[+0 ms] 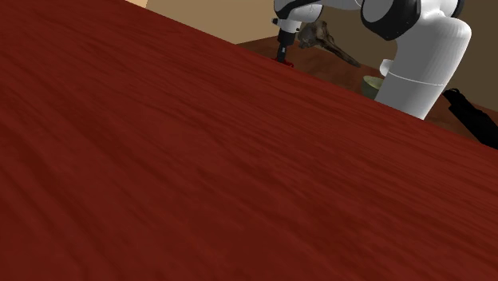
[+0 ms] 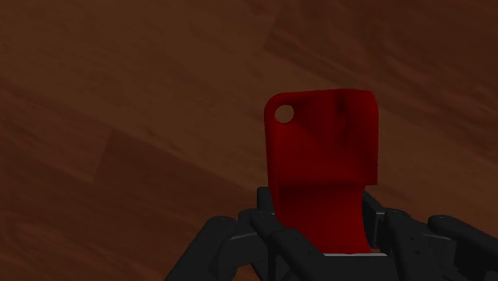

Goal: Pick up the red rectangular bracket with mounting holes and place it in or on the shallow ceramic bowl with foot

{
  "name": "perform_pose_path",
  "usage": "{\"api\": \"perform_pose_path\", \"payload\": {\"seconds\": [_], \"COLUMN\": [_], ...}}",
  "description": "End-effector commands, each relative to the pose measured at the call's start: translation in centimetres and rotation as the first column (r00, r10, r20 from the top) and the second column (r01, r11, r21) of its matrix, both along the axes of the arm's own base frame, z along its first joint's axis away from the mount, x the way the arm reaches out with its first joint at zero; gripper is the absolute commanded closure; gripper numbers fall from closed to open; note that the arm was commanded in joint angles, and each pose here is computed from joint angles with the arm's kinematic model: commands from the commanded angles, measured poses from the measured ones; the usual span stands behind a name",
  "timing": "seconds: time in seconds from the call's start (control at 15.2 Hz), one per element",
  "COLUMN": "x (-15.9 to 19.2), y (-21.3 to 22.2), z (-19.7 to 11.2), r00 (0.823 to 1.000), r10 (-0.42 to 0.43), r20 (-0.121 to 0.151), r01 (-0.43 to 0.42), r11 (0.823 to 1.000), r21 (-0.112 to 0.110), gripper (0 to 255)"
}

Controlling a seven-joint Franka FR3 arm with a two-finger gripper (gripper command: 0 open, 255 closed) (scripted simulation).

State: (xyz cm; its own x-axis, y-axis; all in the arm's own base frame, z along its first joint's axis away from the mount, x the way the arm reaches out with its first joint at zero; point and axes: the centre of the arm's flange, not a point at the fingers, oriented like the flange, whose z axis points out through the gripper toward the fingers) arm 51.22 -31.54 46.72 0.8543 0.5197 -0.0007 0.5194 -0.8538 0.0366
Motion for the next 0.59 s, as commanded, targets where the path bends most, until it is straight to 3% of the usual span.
{"api": "perform_pose_path", "payload": {"seconds": [0.0, 0.53], "x": [-0.01, -0.01], "y": [-0.01, 0.0], "z": [-0.03, 0.5], "r00": [1.0, 1.0], "r10": [0.0, 0.0], "r20": [-0.001, -0.001], "r01": [0.0, 0.0], "r11": [1.0, 1.0], "r21": [0.0, 0.0], "gripper": [255, 255]}}
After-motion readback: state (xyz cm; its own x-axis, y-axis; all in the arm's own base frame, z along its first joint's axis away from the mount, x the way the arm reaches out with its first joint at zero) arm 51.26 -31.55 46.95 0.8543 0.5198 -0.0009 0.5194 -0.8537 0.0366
